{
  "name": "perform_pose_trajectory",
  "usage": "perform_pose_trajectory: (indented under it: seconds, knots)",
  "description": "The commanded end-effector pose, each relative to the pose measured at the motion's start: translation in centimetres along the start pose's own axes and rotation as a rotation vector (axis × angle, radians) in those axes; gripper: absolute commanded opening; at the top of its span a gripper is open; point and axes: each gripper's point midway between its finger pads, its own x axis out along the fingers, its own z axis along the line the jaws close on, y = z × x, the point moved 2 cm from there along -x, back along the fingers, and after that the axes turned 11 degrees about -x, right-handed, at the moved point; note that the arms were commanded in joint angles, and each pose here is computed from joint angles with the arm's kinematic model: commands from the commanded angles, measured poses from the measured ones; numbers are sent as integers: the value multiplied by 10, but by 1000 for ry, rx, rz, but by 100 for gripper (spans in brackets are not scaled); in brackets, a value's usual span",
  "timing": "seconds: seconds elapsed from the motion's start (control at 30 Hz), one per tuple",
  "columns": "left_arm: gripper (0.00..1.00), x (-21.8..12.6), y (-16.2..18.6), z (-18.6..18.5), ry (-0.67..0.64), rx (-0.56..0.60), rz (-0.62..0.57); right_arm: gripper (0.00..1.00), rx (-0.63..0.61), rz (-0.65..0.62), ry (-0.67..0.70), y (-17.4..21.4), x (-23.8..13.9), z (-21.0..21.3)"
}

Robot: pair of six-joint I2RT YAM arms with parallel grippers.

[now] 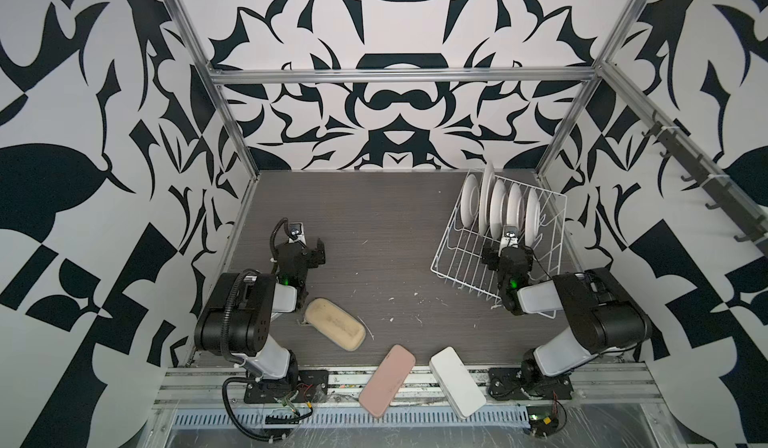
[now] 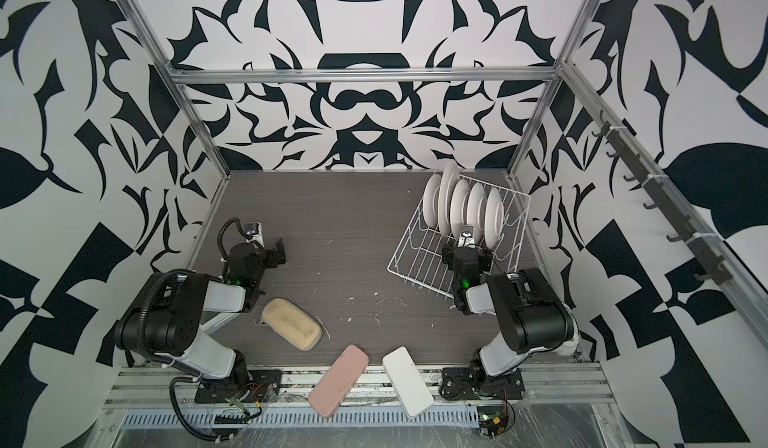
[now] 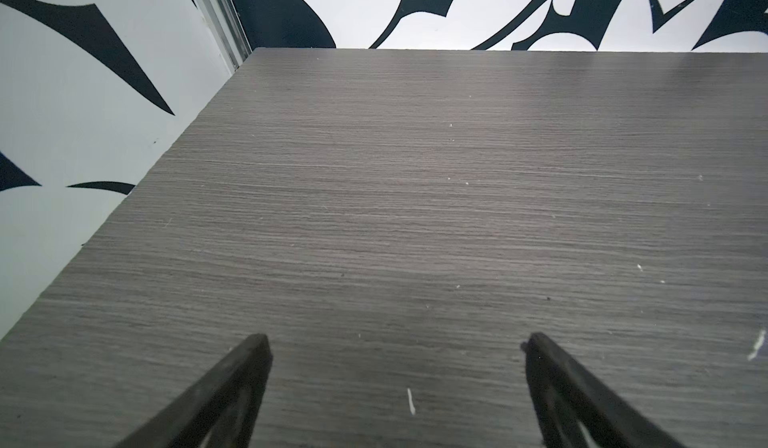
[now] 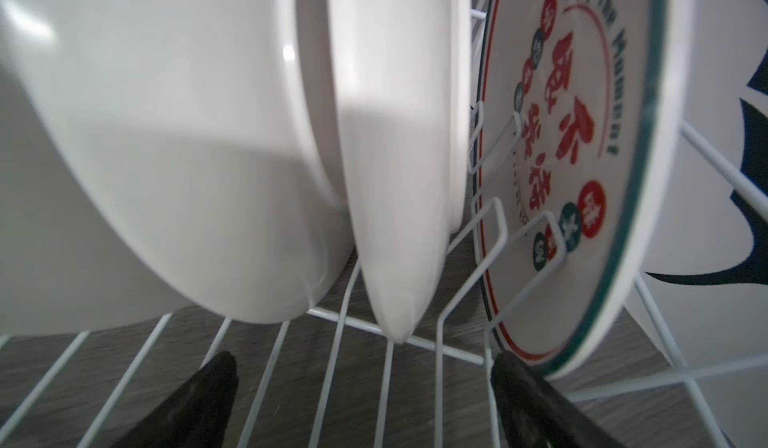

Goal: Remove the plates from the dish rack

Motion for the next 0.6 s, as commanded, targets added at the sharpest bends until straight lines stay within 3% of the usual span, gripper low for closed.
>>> perform_pose_trajectory:
  seconds: [0.0, 0.57]
  knots:
    - [99, 0, -14, -3, 14, -11, -40, 99, 38, -45, 24, -16, 2, -5]
    - [99, 0, -13, -3, 14, -11, -39, 99, 36, -46, 26, -17, 2, -6]
